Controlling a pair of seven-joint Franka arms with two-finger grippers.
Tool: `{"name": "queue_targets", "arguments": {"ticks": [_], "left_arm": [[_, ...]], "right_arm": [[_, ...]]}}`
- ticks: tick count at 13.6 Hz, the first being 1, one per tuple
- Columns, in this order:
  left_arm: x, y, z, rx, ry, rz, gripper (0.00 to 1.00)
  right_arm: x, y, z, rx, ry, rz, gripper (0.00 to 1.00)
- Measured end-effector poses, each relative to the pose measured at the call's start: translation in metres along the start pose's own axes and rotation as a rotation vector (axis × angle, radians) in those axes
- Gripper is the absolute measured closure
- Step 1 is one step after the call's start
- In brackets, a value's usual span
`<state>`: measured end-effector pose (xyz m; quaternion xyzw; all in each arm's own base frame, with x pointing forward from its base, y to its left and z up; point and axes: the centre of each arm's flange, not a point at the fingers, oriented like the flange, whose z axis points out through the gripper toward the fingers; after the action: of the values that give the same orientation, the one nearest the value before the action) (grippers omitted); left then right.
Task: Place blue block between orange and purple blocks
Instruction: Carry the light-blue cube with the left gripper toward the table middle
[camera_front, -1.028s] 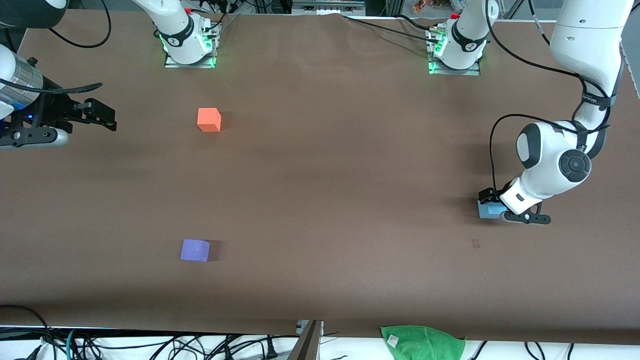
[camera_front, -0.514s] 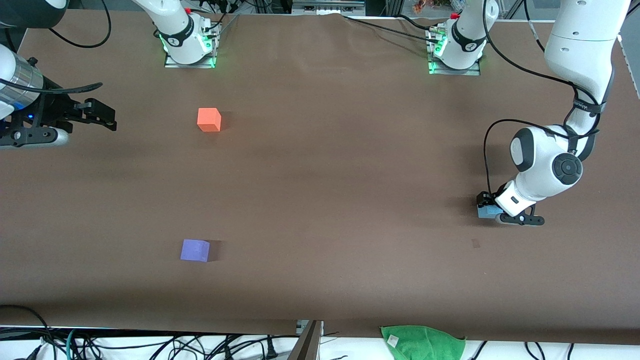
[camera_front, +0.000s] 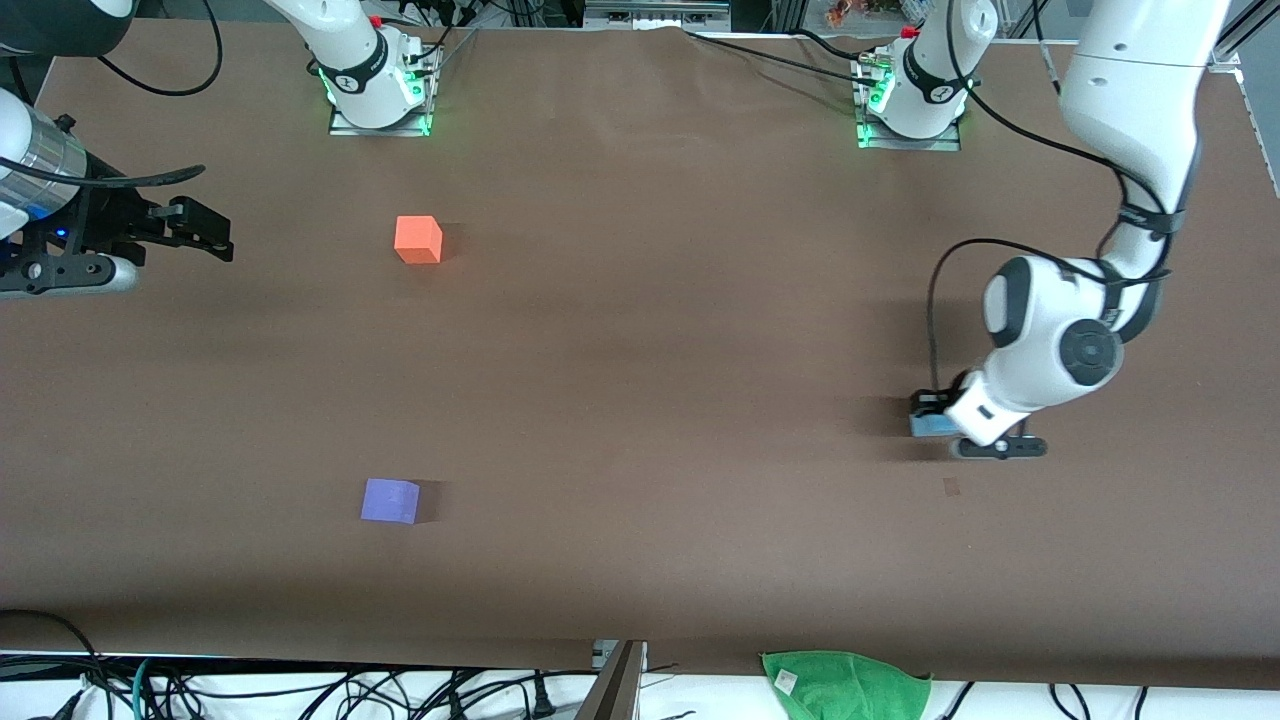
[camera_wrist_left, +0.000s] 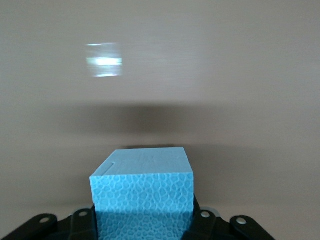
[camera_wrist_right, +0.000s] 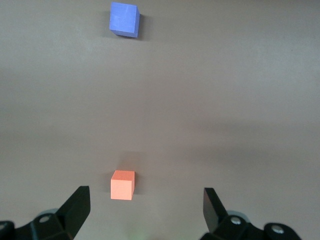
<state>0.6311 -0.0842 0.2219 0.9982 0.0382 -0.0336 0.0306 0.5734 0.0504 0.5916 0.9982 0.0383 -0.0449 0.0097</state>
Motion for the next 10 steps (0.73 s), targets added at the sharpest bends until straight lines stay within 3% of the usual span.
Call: {"name": "queue_targets", "arguments": {"ticks": [4, 10], "left_arm": [[-0.026, 0.143, -0.013, -0.043, 0.024, -0.099, 0.41], [-0.074, 0.309, 0.009, -0.08, 0.035, -0.07, 0.41]], "right_arm": [[0.0, 0.0, 0.0, 0.0, 0.0, 0.0, 0.0], [0.001, 0.0, 0.003, 0.0, -0.007, 0.0, 0.0]]}}
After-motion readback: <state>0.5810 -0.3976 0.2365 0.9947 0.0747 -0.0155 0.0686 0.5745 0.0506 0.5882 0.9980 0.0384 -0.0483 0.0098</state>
